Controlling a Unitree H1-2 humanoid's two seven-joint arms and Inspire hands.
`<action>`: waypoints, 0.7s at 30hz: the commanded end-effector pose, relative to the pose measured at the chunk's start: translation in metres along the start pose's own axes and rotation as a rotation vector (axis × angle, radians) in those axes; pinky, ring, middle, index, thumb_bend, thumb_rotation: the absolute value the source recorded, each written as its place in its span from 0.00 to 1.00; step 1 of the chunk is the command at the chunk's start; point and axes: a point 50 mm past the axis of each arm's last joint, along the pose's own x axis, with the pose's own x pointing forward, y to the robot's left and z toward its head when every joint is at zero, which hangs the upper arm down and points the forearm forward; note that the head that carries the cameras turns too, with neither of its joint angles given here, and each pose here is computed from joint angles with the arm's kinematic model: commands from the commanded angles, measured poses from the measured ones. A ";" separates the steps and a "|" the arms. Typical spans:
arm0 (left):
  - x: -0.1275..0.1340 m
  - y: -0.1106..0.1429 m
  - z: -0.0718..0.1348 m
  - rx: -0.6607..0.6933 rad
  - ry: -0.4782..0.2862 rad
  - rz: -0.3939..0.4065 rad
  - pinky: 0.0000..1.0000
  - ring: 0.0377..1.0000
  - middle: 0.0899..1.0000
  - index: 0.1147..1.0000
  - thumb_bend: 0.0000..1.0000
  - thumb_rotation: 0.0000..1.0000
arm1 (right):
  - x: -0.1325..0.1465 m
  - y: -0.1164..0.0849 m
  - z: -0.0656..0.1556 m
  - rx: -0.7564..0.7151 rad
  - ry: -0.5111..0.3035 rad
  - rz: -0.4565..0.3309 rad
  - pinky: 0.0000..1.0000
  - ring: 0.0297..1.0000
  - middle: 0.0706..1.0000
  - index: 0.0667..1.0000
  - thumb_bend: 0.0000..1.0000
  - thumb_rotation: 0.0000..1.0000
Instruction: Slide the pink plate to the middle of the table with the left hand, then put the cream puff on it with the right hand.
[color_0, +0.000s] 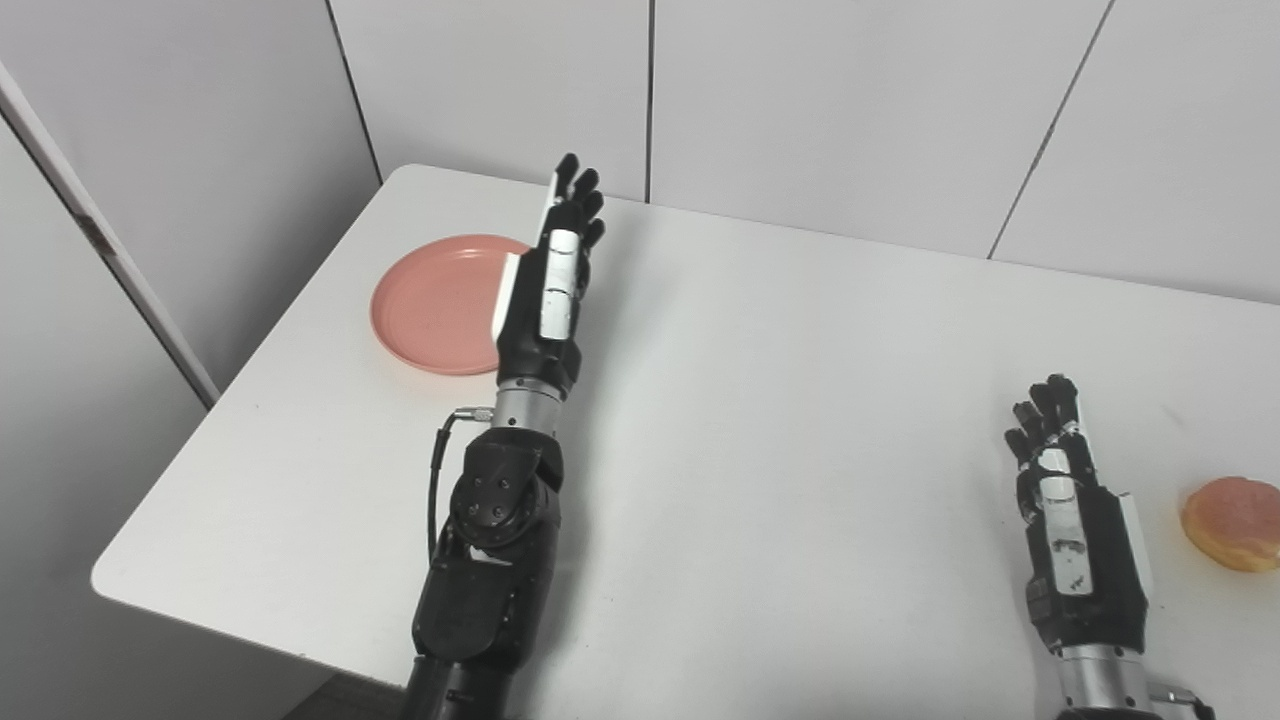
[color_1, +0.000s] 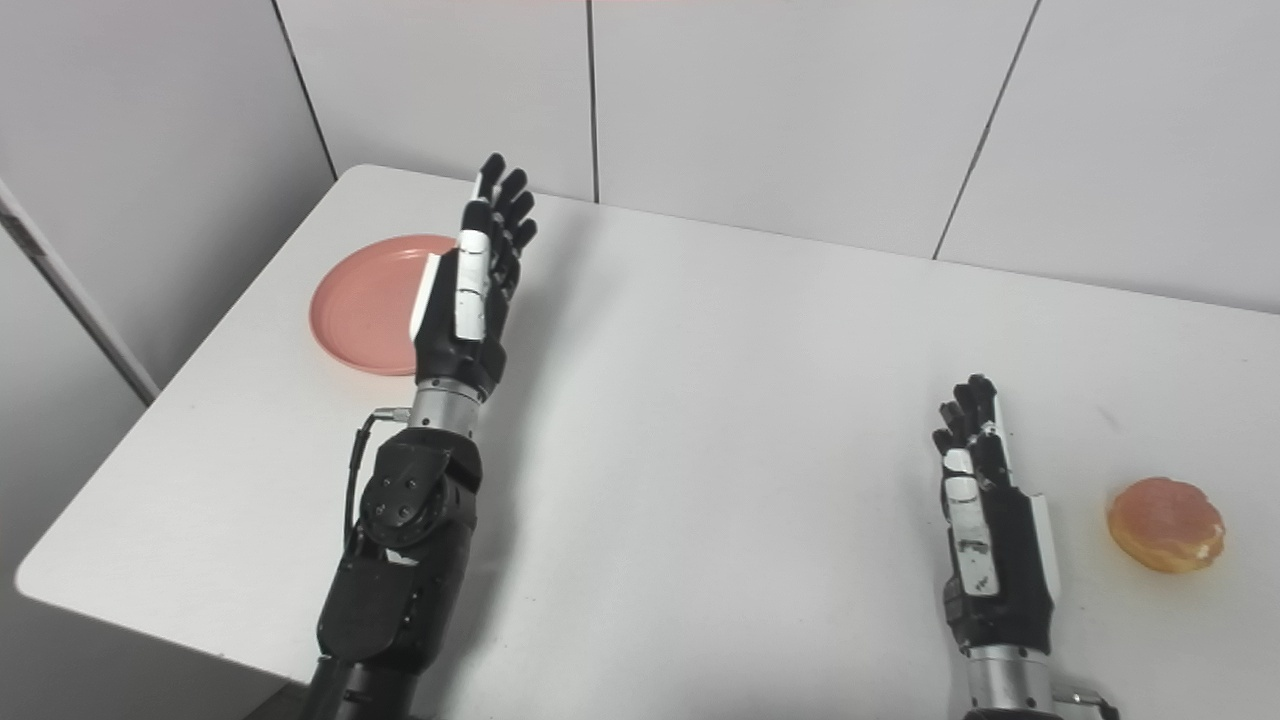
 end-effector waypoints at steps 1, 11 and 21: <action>0.021 0.001 0.023 0.000 -0.095 0.009 0.98 0.98 0.98 0.96 0.84 1.00 | -0.019 -0.003 -0.019 0.029 0.059 -0.011 1.00 1.00 1.00 1.00 0.67 0.83; 0.051 0.061 0.031 0.030 -0.144 0.173 0.94 0.89 0.87 0.88 0.86 1.00 | -0.021 -0.006 -0.017 0.039 0.068 -0.007 1.00 1.00 1.00 1.00 0.63 0.79; 0.055 0.110 0.027 0.078 -0.117 0.313 0.82 0.77 0.74 0.74 0.92 1.00 | -0.019 -0.006 -0.019 0.034 0.068 0.001 1.00 1.00 1.00 1.00 0.63 0.80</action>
